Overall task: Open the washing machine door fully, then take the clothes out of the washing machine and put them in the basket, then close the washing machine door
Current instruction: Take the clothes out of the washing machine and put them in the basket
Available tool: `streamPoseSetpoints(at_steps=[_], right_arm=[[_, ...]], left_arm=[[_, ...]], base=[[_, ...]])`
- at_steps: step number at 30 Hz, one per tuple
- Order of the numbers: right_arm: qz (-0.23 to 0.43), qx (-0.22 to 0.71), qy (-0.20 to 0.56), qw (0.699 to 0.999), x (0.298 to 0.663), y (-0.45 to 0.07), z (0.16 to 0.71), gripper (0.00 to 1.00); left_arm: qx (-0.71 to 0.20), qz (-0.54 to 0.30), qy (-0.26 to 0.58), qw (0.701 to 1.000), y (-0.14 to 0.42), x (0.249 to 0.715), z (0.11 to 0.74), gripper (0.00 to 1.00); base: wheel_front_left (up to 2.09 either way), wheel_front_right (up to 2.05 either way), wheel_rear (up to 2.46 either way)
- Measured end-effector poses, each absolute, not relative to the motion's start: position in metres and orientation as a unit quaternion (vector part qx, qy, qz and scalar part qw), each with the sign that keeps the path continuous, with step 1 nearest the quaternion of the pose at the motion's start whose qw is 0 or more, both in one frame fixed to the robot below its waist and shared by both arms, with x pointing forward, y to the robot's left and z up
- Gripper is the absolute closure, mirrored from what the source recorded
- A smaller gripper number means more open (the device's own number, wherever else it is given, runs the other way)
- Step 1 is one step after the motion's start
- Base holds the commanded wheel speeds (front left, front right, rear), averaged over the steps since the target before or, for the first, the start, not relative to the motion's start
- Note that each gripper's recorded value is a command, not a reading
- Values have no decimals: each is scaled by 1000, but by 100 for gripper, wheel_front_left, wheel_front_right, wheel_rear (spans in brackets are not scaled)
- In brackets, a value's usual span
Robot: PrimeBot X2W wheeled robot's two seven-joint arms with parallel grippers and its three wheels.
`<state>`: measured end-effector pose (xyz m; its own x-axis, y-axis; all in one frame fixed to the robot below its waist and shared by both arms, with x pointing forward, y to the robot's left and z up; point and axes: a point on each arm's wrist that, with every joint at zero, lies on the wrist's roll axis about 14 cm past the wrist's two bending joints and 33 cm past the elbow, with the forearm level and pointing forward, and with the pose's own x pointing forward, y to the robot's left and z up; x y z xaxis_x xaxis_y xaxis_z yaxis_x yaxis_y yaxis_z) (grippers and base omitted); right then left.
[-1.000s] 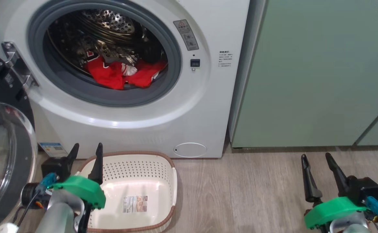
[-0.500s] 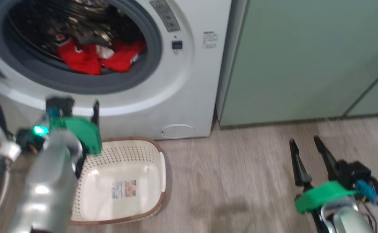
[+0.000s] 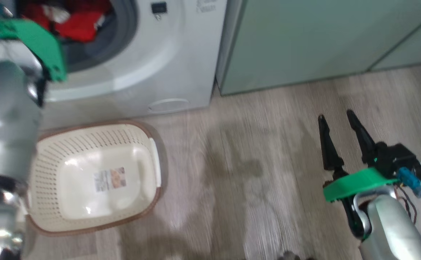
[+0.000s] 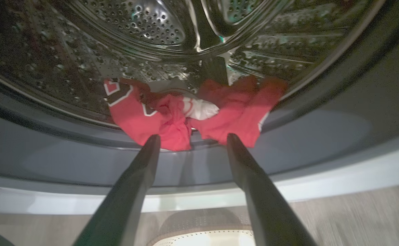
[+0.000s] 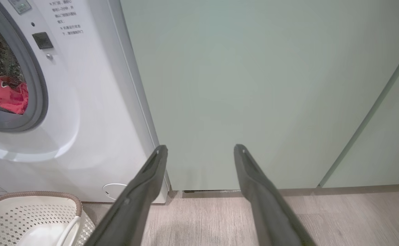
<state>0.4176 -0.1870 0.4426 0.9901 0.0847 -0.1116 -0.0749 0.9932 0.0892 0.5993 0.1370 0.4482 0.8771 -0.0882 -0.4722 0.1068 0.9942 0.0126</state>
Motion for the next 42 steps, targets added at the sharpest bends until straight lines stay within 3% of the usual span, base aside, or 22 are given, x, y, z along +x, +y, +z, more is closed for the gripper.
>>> streamPoseSetpoints(at_steps=[19,31,32,33,35,42], right_arm=[[8,26,101,995,449,-211,400,0],[7,22,118,993,459,-213,381,0],[7,22,119,993,459,-213,380,0],[7,21,119,993,459,-213,380,0],[7,22,119,993,459,-213,379,0],[5,24,104,994,458,-214,392,0]], left_arm=[[66,41,323,943,181,683,375,0],[98,40,376,921,185,681,325,0],[102,39,380,919,185,681,324,12],[101,38,380,919,185,682,323,52],[106,32,380,918,185,683,324,100],[127,0,372,920,179,670,332,100]], base=[[0,0,0],[0,0,0],[0,0,0],[0,0,0],[0,0,0],[0,0,0]])
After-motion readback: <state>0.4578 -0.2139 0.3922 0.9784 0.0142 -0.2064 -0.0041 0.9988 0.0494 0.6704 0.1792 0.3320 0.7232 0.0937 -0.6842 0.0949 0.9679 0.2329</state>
